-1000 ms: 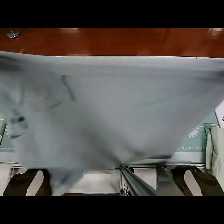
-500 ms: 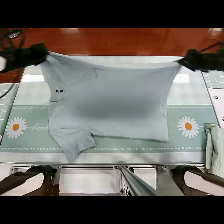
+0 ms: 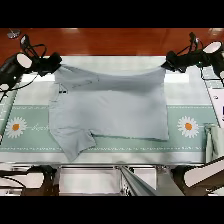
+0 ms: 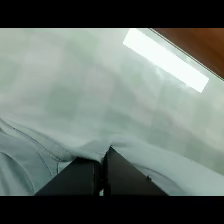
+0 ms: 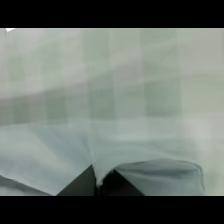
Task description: Fold the shirts.
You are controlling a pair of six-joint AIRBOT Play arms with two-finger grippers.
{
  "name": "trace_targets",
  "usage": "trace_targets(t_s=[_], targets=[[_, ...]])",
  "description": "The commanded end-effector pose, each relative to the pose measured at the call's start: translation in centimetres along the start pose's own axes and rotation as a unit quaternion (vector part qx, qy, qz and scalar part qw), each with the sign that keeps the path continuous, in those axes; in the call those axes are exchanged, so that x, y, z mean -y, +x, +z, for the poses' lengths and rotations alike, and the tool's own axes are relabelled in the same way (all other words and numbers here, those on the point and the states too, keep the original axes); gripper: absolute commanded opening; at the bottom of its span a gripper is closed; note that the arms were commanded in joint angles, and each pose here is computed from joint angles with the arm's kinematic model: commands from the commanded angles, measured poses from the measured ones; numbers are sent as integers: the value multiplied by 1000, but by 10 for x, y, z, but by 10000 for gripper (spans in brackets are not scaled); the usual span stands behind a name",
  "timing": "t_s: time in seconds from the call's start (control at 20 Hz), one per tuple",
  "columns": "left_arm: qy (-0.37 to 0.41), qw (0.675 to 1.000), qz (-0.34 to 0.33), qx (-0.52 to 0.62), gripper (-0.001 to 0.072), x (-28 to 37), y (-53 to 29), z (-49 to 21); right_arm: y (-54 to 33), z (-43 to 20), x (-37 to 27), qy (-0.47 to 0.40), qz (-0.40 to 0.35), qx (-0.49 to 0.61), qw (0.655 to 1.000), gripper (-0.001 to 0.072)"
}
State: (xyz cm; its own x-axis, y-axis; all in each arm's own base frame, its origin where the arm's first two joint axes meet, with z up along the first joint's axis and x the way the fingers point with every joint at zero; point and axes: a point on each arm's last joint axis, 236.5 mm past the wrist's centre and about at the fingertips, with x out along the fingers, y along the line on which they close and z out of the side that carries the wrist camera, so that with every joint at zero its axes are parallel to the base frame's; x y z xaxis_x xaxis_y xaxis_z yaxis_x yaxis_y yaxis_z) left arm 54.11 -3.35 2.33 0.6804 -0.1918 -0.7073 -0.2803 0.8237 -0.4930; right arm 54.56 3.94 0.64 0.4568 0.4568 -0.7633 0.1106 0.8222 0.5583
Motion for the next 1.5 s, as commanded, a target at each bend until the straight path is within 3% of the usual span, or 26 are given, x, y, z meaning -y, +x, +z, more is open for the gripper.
trace_targets(t_s=[0.0,0.25,0.8,0.85,0.9,0.95,1.0,1.1,1.25,1.45], targets=[[37,997,16,-61,24,-19,-11,-10,-10,-31,15,-35,-21,-76,996,25],[148,960,22,-235,24,-45,-20,-88,-24,-84,37,-44,-63,-188,979,25],[133,929,47,-342,24,-80,-24,-131,-3,-131,51,-11,-78,-247,966,25],[133,927,47,-347,29,-80,-26,-133,-3,-131,51,-1,-80,-245,966,51],[132,924,47,-357,216,-80,-29,-137,-3,-132,50,14,-84,-246,965,335],[131,918,48,-371,656,-82,-35,-142,-7,-137,49,13,-82,-257,963,625],[125,912,59,-386,704,-87,-42,-145,-11,-141,48,13,-83,-267,960,625],[105,896,76,-424,703,-101,-66,-153,-31,-125,46,13,-90,-231,969,623],[54,904,60,-420,703,-107,-99,-150,-80,-82,39,-17,-116,-96,988,623],[9,916,76,-394,703,-139,-145,-192,-105,-140,61,20,-126,-42,991,623]])
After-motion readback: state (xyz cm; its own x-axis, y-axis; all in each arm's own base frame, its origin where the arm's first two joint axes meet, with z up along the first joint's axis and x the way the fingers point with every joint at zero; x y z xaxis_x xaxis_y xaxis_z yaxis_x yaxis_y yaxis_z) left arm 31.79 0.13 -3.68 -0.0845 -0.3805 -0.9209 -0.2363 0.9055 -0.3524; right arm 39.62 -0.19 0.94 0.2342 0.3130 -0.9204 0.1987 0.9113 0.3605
